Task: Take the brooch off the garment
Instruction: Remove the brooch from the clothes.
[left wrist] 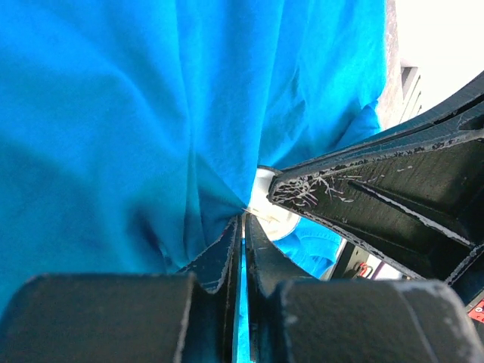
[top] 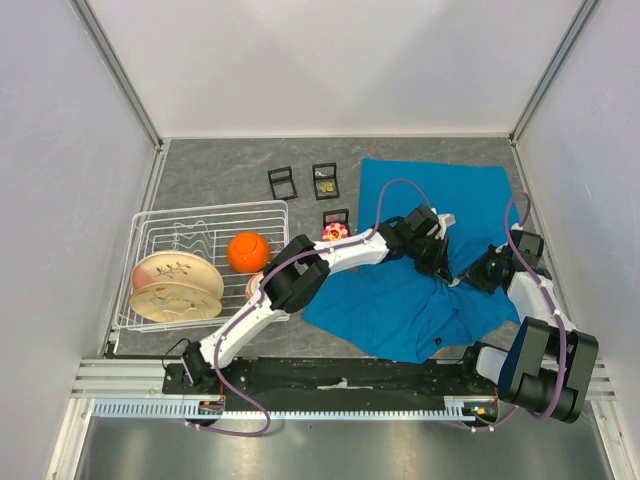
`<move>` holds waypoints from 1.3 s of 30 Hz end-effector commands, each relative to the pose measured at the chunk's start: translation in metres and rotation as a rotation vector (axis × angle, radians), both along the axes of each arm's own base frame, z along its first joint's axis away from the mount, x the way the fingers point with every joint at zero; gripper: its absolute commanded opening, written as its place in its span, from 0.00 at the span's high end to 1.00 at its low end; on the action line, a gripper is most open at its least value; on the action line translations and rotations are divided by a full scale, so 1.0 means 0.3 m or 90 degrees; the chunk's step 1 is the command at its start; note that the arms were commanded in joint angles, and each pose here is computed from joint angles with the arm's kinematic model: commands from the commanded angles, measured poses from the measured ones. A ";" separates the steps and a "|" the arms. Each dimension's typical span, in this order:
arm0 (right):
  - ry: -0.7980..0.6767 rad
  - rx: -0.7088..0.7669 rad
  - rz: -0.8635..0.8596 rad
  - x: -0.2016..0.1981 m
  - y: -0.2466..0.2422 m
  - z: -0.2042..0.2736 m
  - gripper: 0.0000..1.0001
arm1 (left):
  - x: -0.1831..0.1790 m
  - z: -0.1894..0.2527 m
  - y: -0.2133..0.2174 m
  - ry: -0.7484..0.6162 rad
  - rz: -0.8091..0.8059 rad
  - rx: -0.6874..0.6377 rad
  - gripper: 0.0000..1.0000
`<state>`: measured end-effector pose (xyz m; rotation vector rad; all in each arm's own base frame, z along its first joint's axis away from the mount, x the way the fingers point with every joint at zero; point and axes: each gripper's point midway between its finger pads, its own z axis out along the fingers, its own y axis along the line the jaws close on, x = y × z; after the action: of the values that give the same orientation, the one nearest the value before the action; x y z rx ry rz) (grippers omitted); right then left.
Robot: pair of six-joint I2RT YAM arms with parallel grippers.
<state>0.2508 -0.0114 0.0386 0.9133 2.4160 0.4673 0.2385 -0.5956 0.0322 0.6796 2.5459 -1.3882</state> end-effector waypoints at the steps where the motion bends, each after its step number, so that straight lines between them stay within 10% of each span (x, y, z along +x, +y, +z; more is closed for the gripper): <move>1: -0.025 0.002 0.009 0.035 -0.004 0.040 1.00 | -0.017 0.004 -0.051 -0.016 -0.015 -0.013 0.90; 39: -0.047 -0.031 0.103 0.036 0.144 0.037 1.00 | -0.052 0.232 -0.130 0.060 -0.030 -0.088 0.94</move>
<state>0.2617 -0.0059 0.0460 0.7564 2.4058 0.2639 0.2426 -0.6037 0.0321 0.6005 2.6531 -1.3788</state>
